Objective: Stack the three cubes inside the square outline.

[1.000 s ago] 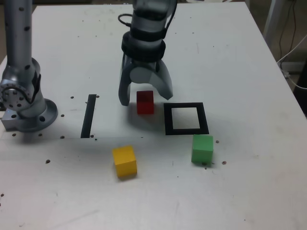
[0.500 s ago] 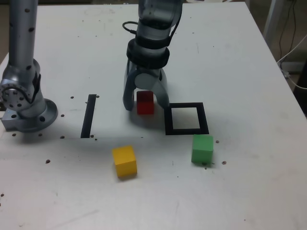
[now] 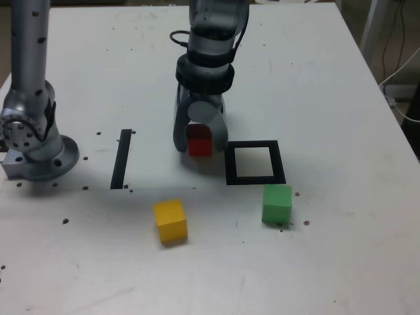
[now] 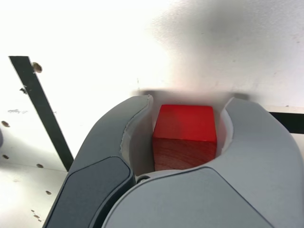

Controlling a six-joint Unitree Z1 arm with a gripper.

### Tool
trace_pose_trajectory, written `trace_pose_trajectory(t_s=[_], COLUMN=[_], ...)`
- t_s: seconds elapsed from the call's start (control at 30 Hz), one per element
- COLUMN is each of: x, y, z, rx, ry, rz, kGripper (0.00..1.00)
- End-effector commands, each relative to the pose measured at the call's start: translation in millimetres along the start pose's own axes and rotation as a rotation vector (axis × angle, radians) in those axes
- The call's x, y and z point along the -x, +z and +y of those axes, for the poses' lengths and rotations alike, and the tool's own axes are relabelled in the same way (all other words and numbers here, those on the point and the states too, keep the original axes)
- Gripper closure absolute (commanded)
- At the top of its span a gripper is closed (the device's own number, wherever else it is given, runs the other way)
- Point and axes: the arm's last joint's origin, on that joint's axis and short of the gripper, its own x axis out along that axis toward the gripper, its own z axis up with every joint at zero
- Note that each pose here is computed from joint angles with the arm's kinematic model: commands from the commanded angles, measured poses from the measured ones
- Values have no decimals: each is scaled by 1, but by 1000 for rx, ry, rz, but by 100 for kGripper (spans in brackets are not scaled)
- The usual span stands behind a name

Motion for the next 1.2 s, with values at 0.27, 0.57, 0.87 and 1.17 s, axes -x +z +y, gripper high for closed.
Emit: trace_pose_trajectory(t_s=[0.27, 0.57, 0.87, 1.17], x=[31, 51, 42, 38], y=[2, 21, 53, 70], z=[-6, -25, -33, -35], rx=[-23, -41, -53, -48], ry=[4, -22, -15, 3], rz=[-64, -156, -124, -89], kGripper=[88, 88, 88, 88])
